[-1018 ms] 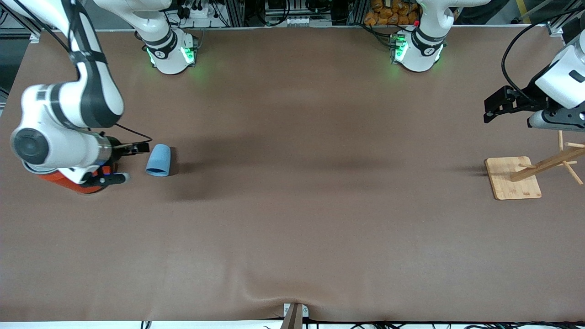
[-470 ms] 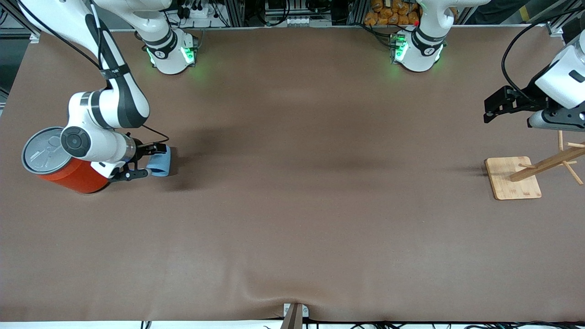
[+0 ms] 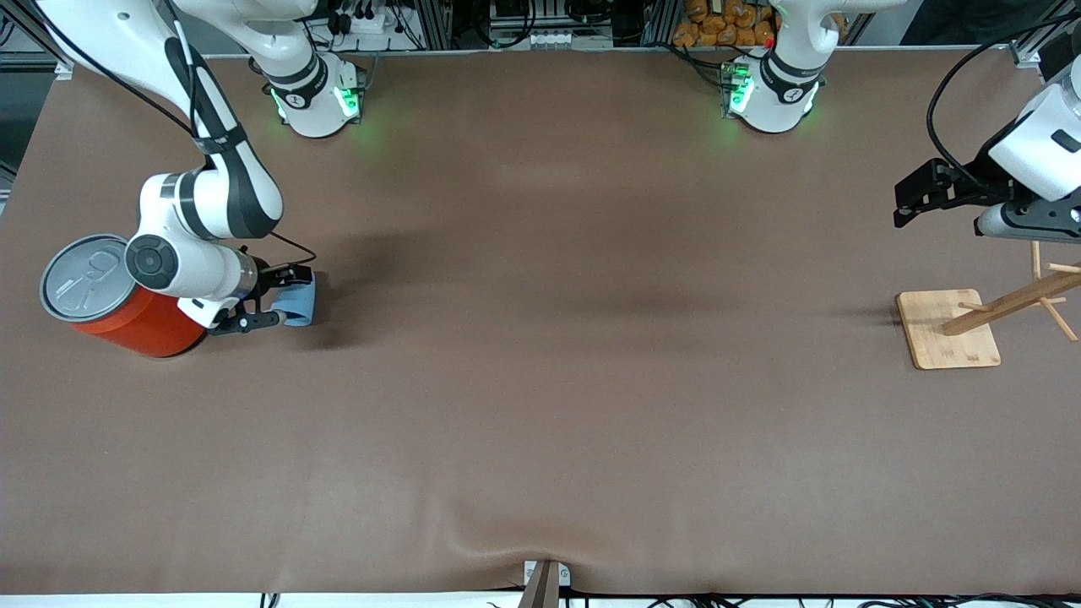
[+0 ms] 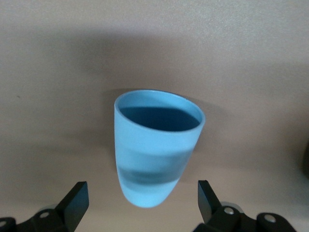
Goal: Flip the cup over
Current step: 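Close the right gripper around the blue cup and lift it, then carry the blue cup to the table middle and tilt it sideways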
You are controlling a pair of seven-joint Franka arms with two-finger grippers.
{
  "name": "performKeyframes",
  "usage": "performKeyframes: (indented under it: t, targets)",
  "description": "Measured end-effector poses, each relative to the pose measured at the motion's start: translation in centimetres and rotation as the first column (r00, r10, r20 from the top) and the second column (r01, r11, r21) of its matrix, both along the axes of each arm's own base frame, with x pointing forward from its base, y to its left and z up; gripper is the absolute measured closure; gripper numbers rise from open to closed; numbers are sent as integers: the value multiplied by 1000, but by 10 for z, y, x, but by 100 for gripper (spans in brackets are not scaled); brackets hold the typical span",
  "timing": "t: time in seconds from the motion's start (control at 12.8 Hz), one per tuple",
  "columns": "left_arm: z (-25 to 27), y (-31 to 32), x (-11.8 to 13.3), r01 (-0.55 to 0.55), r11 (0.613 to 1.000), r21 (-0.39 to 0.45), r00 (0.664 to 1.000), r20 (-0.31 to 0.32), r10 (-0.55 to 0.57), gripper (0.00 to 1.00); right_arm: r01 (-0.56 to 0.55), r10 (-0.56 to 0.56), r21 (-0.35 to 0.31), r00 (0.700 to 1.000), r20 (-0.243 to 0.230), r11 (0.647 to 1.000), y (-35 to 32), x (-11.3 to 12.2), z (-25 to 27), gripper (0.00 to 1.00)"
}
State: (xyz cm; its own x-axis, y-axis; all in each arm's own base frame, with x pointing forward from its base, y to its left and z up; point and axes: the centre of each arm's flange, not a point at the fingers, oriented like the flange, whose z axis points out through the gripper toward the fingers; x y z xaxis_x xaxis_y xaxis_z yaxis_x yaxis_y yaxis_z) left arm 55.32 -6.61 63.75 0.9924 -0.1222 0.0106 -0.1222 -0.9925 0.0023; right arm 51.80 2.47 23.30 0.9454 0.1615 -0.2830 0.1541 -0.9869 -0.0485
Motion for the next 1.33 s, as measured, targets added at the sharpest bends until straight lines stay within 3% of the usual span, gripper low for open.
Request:
performKeyframes:
  t: [0.39,0.55,0.63,0.7,0.86,1.02,1.17,1.33]
  targets:
    - [0,0,0,0,1000,0,1000,0,0,0,-37,37,2,999,19,999,-1,3,-30,0]
    - [0,0,0,0,1000,0,1000,0,0,0,-71,71,14,997,19,997,-7,3,-34,4]
    - [0,0,0,0,1000,0,1000,0,0,0,-87,87,20,996,20,996,-11,4,-33,15]
    - [0,0,0,0,1000,0,1000,0,0,0,-96,95,23,995,24,995,-13,5,-29,19]
    - [0,0,0,0,1000,0,1000,0,0,0,-107,106,24,993,43,994,-11,12,-24,19]
    - [0,0,0,0,1000,0,1000,0,0,0,-149,147,27,987,66,988,11,31,-4,19]
    - [0,0,0,0,1000,0,1000,0,0,0,-209,206,52,977,58,977,63,58,35,19]
    - [0,0,0,0,1000,0,1000,0,0,0,-242,231,154,969,87,958,134,85,75,19]
